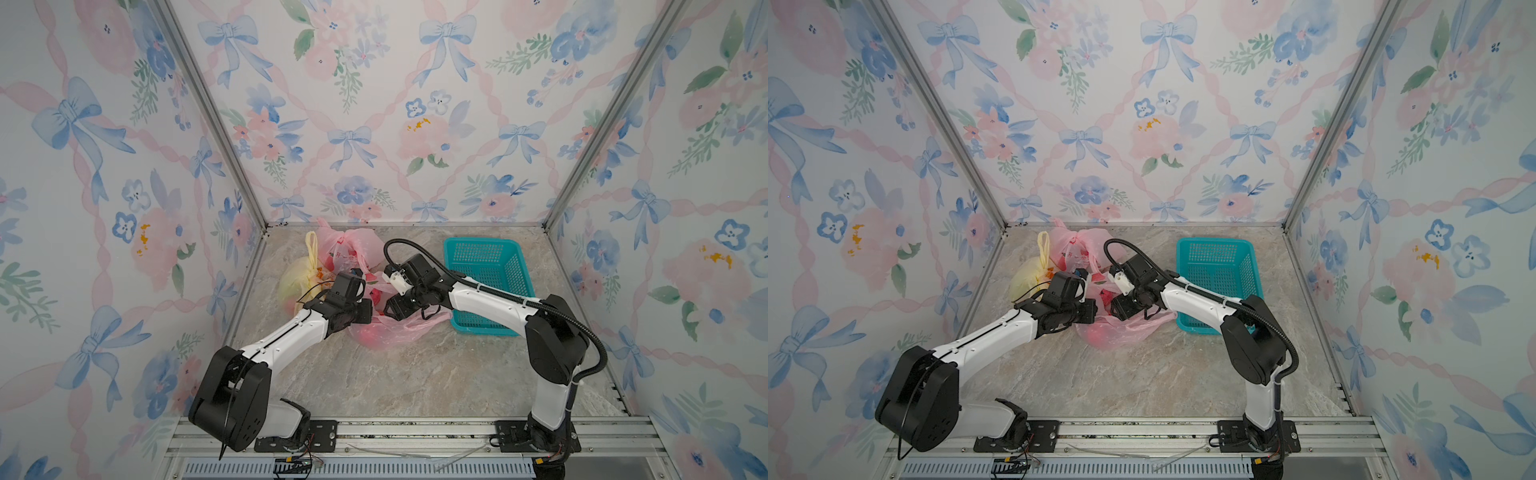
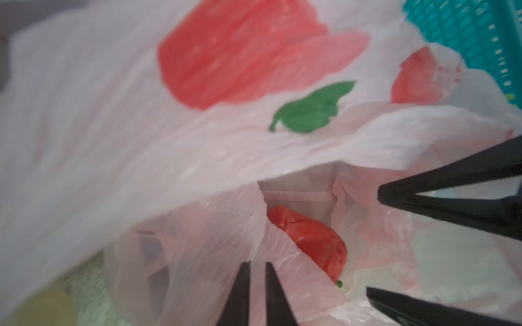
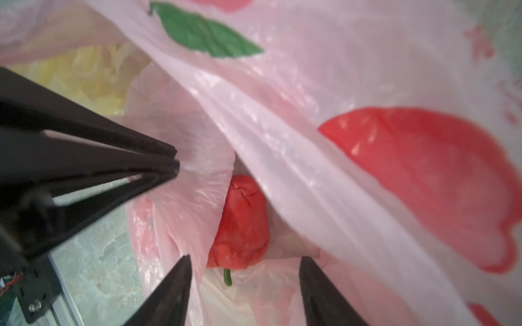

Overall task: Untie the knot of a plastic bag & take out the apple
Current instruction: Pick up the apple from the plastic bag.

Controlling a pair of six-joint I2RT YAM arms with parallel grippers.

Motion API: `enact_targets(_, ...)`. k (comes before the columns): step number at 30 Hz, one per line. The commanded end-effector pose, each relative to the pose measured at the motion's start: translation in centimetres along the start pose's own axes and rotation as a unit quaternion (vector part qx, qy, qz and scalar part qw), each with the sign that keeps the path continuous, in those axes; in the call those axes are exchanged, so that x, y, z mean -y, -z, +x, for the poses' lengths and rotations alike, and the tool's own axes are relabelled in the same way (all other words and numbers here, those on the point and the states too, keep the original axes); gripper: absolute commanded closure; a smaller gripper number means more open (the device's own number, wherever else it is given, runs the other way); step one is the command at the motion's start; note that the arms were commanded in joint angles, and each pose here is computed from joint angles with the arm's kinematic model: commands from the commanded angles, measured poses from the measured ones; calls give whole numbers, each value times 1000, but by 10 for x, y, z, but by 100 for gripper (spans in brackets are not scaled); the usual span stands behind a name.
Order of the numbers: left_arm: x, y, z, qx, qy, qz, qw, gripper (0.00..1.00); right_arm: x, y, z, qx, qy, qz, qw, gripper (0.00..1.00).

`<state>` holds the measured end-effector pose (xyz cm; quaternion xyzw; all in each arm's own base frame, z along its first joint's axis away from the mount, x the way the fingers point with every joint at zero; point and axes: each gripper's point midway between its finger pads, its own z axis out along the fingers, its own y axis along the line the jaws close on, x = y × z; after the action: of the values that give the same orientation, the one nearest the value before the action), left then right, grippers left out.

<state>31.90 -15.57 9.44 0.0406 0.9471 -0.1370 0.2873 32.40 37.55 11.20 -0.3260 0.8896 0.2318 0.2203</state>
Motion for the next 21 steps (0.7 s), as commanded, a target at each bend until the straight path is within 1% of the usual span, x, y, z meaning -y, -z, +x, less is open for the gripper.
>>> enact_targets(1, -30, 8, -1, 14, 29, -67, 997, 62, 5, -13, -13, 20, -19, 16, 999, 34)
enact_targets(4, -38, 9, -5, 21, 33, -82, 996, 55, 8, -13, -28, 56, -34, 22, 998, 34)
enact_targets(6, -41, 5, -3, 14, 37, -86, 995, 55, 11, -15, -38, 69, -36, 31, 997, 34)
enact_targets(8, -44, 1, 1, 5, 40, -85, 996, 57, 14, -21, -45, 74, -36, 35, 996, 34)
enact_targets(9, -44, -2, 3, 0, 41, -83, 996, 61, 13, -24, -49, 74, -34, 34, 996, 34)
enact_targets(10, -44, -5, 5, -4, 41, -79, 996, 69, 13, -28, -51, 75, -34, 33, 996, 34)
enact_targets(13, -43, -11, 12, -16, 42, -70, 997, 88, 15, -38, -57, 77, -34, 40, 996, 32)
enact_targets(14, -43, -12, 13, -19, 41, -68, 997, 96, 16, -40, -59, 80, -34, 43, 995, 32)
enact_targets(15, -42, -13, 13, -20, 39, -65, 997, 100, 18, -42, -61, 82, -36, 49, 995, 32)
enact_targets(18, -38, -12, 10, -18, 32, -54, 998, 100, 27, -49, -65, 84, -40, 70, 993, 31)
enact_targets(21, -31, -1, -3, 7, 22, -36, 999, 100, 32, -52, -66, 92, -46, 76, 992, 32)
